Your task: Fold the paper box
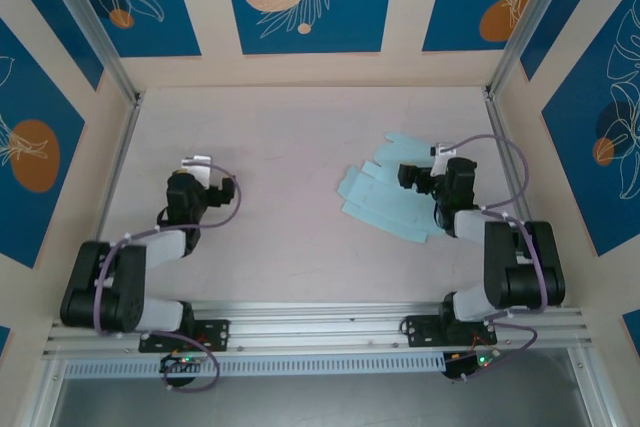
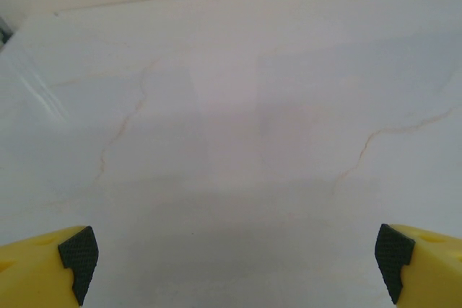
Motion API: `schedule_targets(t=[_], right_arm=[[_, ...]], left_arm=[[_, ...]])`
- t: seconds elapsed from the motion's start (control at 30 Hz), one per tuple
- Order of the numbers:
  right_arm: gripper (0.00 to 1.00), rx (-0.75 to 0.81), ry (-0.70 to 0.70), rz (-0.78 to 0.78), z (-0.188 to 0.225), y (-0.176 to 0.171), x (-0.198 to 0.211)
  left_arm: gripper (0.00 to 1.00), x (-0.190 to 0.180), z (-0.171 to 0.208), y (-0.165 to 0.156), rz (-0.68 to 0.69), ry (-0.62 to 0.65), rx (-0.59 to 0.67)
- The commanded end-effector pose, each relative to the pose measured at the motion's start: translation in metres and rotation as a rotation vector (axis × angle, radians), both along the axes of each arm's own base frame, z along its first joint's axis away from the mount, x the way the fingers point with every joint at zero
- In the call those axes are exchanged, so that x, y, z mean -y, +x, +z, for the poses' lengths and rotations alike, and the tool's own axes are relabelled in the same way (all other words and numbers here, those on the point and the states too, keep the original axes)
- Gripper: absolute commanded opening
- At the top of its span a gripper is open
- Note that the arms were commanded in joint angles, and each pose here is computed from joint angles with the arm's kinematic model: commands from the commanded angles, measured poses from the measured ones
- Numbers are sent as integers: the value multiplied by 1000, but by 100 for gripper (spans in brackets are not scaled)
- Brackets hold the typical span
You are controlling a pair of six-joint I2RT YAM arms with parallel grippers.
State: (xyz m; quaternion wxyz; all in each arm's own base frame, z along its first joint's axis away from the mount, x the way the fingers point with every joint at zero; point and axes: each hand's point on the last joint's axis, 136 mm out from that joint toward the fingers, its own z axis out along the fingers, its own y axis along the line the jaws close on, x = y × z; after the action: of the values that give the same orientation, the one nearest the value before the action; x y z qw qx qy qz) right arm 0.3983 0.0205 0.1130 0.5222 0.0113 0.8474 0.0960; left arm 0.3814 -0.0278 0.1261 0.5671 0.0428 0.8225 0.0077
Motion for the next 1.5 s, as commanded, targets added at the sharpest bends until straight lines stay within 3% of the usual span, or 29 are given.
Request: schedule_targets(t=[0.0,0.1,0.23,0.33,0.63,0.77,0.83,1.0,1.33,1.4,1.47], right_arm=[[100,-62,40,-124,24,-11,20],[100,-119,116,-236,37,-28,35],[100,-241,217,-420,34,-58,58],[100,-316,268,-497,27,-79,67],[100,-398,306,-520,23,-108,59],[100,-416,301,-527,23,-113,58],[100,-419,295,-528,23,-115,58],[100,-409,294,-503,29,-116,52],[99,-381,289,-466,39,-114,44],[100,-379,288,-462,40,-114,43],[100,-380,287,-457,41,-114,42]], left_arm=[[100,-9,34,-3,72,-103,17],[100,5,49,-4,64,-266,20],[100,48,43,6,15,-424,-77],[100,105,37,12,-84,-432,-144],[100,272,10,22,-369,-410,-353],[82,325,-7,21,-451,-390,-423],[81,346,-22,19,-478,-372,-474],[78,374,-53,12,-501,-310,-569],[72,361,-90,12,-426,-207,-645],[66,364,-94,11,-435,-202,-654],[54,367,-96,11,-457,-203,-660]])
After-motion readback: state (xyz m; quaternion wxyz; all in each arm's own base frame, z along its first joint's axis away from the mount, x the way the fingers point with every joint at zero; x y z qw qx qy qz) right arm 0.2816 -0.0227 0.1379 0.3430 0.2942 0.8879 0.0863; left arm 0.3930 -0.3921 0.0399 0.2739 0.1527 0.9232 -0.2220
